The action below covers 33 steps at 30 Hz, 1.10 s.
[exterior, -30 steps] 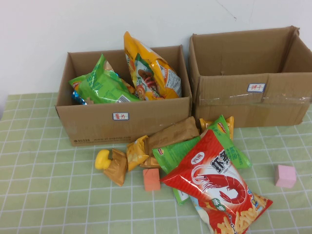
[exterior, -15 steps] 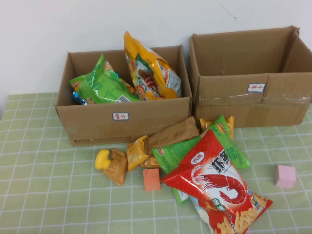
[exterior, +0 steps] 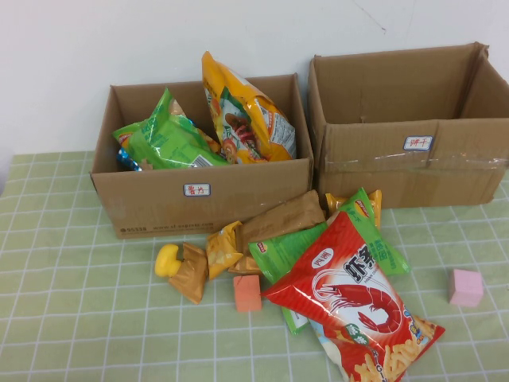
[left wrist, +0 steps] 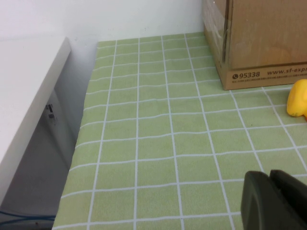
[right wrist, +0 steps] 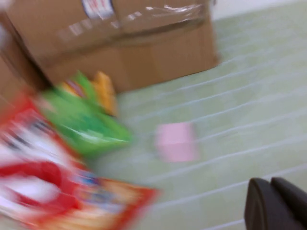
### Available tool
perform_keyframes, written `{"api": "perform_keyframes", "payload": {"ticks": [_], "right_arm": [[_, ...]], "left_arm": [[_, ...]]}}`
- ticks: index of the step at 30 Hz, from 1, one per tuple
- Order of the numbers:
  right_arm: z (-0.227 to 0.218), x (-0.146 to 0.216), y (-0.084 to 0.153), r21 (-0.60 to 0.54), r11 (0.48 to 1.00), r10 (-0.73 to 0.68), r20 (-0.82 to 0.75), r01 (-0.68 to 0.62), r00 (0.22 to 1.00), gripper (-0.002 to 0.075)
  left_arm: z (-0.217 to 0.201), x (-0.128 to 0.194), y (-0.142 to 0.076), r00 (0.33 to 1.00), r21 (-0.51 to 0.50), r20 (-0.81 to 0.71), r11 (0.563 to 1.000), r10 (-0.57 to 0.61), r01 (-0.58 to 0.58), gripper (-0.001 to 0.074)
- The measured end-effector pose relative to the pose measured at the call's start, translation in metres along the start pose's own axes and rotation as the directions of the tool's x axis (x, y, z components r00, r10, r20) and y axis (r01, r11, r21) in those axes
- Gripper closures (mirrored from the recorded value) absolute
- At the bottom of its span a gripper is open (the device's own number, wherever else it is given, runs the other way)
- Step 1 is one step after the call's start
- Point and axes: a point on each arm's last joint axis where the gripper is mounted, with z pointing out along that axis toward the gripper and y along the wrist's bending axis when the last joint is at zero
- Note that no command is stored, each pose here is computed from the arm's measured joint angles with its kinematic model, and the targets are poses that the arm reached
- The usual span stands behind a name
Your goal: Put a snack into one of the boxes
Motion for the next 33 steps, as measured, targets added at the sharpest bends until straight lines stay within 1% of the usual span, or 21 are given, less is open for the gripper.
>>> {"api": "perform_keyframes", "payload": {"ticks": [1, 2, 4, 6, 8, 9, 11, 14, 15, 16, 18, 20, 22, 24, 26, 28, 29, 31, 33], "right_arm": [[0.0, 0.0, 0.002, -0.021, 0.995, 0.096, -0.005, -0.096, 0.995, 0.0728], [0.0, 0.001, 0.005, -0.049, 0.975, 0.215, -0.018, -0.216, 0.976, 0.0728], [-0.001, 0.001, 0.011, -0.099, 0.892, 0.437, -0.061, -0.441, 0.897, 0.0728], [-0.001, 0.002, 0.015, -0.129, 0.784, 0.596, -0.112, -0.607, 0.795, 0.0728], [-0.001, 0.002, 0.018, -0.145, 0.715, 0.669, -0.145, -0.684, 0.729, 0.0728], [-0.001, 0.002, 0.019, -0.149, 0.701, 0.681, -0.152, -0.698, 0.716, 0.0728], [-0.002, 0.002, 0.02, -0.154, 0.691, 0.689, -0.158, -0.707, 0.707, 0.0728], [-0.002, 0.001, 0.02, -0.159, 0.695, 0.683, -0.159, -0.701, 0.713, 0.0728], [-0.002, 0.002, 0.02, -0.161, 0.707, 0.67, -0.158, -0.689, 0.725, 0.0728], [-0.002, 0.002, 0.021, -0.174, 0.748, 0.623, -0.151, -0.641, 0.768, 0.0728], [-0.002, 0.001, 0.022, -0.192, 0.779, 0.579, -0.144, -0.597, 0.802, 0.0728], [-0.006, -0.006, 0.025, -0.223, 0.828, 0.499, -0.127, -0.515, 0.857, 0.0728], [-0.017, -0.024, 0.031, -0.275, 0.873, 0.397, -0.079, -0.403, 0.914, 0.0728], [-0.027, -0.044, 0.038, -0.299, 0.914, 0.27, -0.057, -0.275, 0.961, 0.0728], [-0.036, -0.064, 0.044, -0.296, 0.949, 0.092, -0.074, -0.11, 0.993, 0.0728], [-0.038, -0.082, 0.048, -0.278, 0.96, -0.086, -0.137, 0.045, 0.987, 0.0728], [-0.039, -0.091, 0.049, -0.27, 0.955, -0.177, -0.18, 0.124, 0.968, 0.0728], [-0.039, -0.11, 0.051, -0.264, 0.932, -0.315, -0.254, 0.247, 0.915, 0.0728], [-0.035, -0.125, 0.05, -0.259, 0.909, -0.402, -0.341, 0.326, 0.85, 0.0728]], "left_arm": [[0.0, 0.0, 0.0, 1.0, 0.0, 0.0, 1.0, 0.0, 0.0, 0.0737], [0.0, 0.0, 0.0, 1.0, 0.0, 0.0, 1.0, 0.0, 0.0, 0.0737], [0.0, 0.0, 0.0, 1.0, 0.0, 0.0, 1.0, 0.0, 0.0, 0.0737], [0.0, 0.0, 0.0, 1.0, 0.0, 0.0, 1.0, 0.0, 0.0, 0.0737], [0.0, 0.0, 0.0, 1.0, 0.0, 0.0, 1.0, 0.0, 0.0, 0.0738], [0.0, 0.0, 0.0, 1.0, 0.0, 0.0, 1.0, 0.0, 0.0, 0.0737], [0.0, 0.0, 0.0, 1.0, 0.0, 0.0, 1.0, 0.0, 0.0, 0.0737], [0.0, 0.0, 0.0, 1.0, 0.0, 0.0, 1.0, 0.002, -0.002, 0.0737], [0.0, 0.0, 0.0, 1.0, 0.0, 0.0, 1.0, 0.002, -0.002, 0.0737], [0.0, 0.0, 0.0, 1.0, 0.0, 0.0, 1.0, 0.0, 0.0, 0.0738], [0.0, 0.0, 0.0, 1.0, 0.0, 0.0, 1.0, 0.0, 0.0, 0.0737], [0.0, 0.0, 0.0, 1.0, 0.0, 0.0, 1.0, 0.0, 0.0, 0.0737], [0.0, 0.0, 0.0, 1.0, 0.0, 0.0, 1.0, 0.0, 0.0, 0.0737], [0.0, 0.0, 0.0, 1.0, 0.0, 0.0, 1.0, 0.0, 0.0, 0.0737], [0.0, 0.0, 0.0, 1.0, 0.0, 0.0, 1.0, 0.0, 0.0, 0.0737], [0.0, 0.0, 0.0, 1.0, 0.0, 0.0, 1.0, 0.0, 0.0, 0.0737], [0.0, 0.0, 0.0, 1.0, 0.0, 0.0, 1.0, 0.0, 0.0, 0.0737], [0.0, 0.0, 0.0, 1.0, 0.0, 0.0, 1.0, 0.0, 0.0, 0.0737], [0.0, 0.0, 0.0, 1.0, 0.0, 0.0, 1.0, 0.0, 0.0, 0.0738]]}}
